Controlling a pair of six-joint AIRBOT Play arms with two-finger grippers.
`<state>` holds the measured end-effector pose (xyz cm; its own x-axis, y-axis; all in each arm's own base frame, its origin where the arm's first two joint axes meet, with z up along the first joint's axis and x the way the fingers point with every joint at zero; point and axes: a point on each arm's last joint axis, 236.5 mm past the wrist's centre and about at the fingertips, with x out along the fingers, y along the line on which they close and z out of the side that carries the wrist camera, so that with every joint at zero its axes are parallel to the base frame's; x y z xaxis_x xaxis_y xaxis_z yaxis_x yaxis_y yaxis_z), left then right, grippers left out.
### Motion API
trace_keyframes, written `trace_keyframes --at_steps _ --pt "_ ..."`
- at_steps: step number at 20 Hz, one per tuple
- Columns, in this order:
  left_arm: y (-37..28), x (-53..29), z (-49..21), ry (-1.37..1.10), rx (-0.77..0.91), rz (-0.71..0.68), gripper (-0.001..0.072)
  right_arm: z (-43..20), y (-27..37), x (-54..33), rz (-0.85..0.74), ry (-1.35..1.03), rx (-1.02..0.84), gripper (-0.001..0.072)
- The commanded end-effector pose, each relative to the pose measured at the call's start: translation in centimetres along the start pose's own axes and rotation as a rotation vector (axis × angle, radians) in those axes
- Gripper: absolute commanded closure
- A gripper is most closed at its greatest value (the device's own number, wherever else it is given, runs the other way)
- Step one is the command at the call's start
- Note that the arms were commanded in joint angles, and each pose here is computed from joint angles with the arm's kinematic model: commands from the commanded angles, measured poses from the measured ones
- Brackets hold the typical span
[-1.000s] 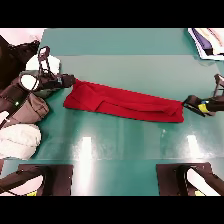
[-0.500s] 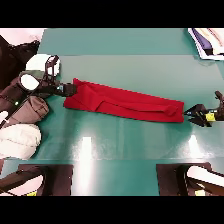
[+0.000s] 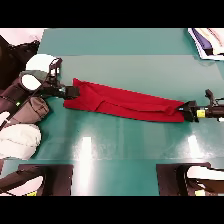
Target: Fold the shirts.
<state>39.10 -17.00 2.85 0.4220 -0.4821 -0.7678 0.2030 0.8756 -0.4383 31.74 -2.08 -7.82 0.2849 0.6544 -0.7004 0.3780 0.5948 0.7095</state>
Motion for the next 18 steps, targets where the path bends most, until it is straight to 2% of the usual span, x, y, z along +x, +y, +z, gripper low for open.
trace_keyframes --at_steps 1,2,4,8,12,18 --pt "-3.0 0.9 -0.1 -0.019 0.041 -0.037 0.0683 0.7 0.3 2.2 -0.052 -0.010 -0.069 0.0256" --pt "-4.0 1.1 0.1 -0.037 0.047 -0.048 0.0683 0.9 0.6 2.5 -0.063 -0.021 -0.091 0.0381" --pt "-6.3 1.6 0.4 -0.074 0.059 -0.074 0.0683 1.4 1.6 2.2 -0.078 -0.054 -0.166 0.0690" --pt "-10.1 4.1 -0.6 -0.032 0.076 -0.119 0.0683 1.6 5.8 -1.2 -0.056 -0.160 -0.285 0.0699" --pt "-15.0 10.1 -1.9 0.092 0.160 -0.166 0.0683 0.2 14.6 -4.8 0.102 -0.220 -0.415 0.0700" --pt "-19.0 16.7 -3.6 0.221 0.232 -0.202 0.0683 -3.1 26.6 -7.0 0.183 -0.200 -0.615 0.0701"
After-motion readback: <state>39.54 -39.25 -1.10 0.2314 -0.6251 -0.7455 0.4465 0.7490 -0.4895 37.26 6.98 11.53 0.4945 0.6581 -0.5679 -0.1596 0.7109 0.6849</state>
